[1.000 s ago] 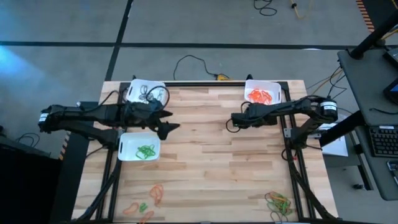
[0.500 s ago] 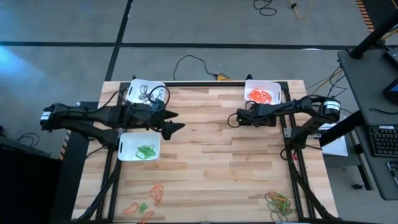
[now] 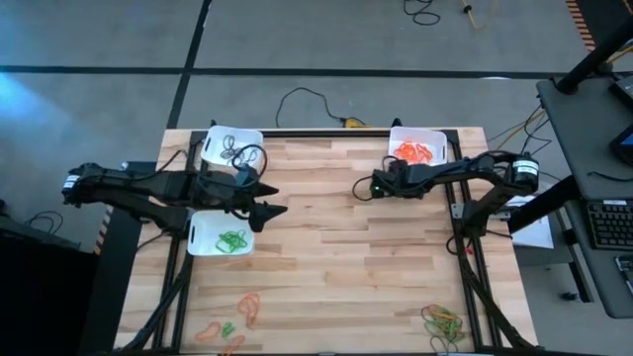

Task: Sort rubber bands into baskets
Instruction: Put the green rubber band into the bottom white bin

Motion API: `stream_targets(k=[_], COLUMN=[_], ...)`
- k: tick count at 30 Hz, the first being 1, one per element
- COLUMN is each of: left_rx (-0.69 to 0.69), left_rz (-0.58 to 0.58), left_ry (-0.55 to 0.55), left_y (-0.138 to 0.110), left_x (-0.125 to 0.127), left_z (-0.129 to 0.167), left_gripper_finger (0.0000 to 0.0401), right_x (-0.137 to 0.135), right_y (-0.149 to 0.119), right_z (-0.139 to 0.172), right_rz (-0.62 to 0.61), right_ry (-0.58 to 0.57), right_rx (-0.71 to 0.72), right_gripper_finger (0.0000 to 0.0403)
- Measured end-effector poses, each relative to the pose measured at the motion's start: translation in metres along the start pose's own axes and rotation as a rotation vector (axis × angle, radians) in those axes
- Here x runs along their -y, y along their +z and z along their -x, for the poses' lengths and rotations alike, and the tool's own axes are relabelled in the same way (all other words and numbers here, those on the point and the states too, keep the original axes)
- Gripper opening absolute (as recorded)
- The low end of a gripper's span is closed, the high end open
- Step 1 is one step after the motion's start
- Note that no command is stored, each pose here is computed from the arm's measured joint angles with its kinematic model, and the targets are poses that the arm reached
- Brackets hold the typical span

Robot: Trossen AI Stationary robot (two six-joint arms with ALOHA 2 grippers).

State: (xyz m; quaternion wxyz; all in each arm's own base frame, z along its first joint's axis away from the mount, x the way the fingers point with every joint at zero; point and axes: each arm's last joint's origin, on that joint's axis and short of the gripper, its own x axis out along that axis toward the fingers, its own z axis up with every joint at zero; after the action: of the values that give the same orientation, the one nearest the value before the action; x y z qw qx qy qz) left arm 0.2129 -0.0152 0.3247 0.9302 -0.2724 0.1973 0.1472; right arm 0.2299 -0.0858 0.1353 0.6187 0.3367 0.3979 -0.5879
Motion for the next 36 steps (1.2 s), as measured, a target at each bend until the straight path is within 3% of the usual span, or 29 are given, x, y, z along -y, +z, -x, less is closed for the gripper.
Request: stream_targets(k=[4, 10, 14, 20, 29, 36], left_rx=[-0.015, -0.024, -0.073, -0.188, -0.256, -0.291], left_rz=[-0.015, -0.069, -0.138, -0.224, -0.244, -0.299], left_ry=[0.01, -0.075, -0.084, -0.067, -0.005, 0.08], left_y=[0.002, 0.002, -0.008, -0.037, -0.085, -0.102], left_x=[-0.006, -0.012, -0.012, -0.007, -0.014, -0.014], left_z=[0.024, 0.049, 0.042, 0.008, -0.038, -0.067], left_gripper_finger=[0.0349, 0.0349, 0.0349, 0.0349, 0.0349, 0.0347], right_x=[-0.032, -0.081, -0.1, -0.125, -0.173, -0.185], right_y=[-0.009, -0.036, -0.057, -0.087, -0.102, -0.095], right_z=[0.027, 0.07, 0.079, 0.061, 0.04, 0.06], right_rz=[0.135, 0.444, 0.673, 0.976, 1.104, 1.256], right_ry=[0.179, 0.604, 0.787, 0.975, 0.945, 0.846], right_rx=[0.052, 0.218, 0.295, 0.29, 0.253, 0.182], right_gripper_finger=[0.0012, 0.0012, 0.0012, 0.0012, 0.0028, 0.0124])
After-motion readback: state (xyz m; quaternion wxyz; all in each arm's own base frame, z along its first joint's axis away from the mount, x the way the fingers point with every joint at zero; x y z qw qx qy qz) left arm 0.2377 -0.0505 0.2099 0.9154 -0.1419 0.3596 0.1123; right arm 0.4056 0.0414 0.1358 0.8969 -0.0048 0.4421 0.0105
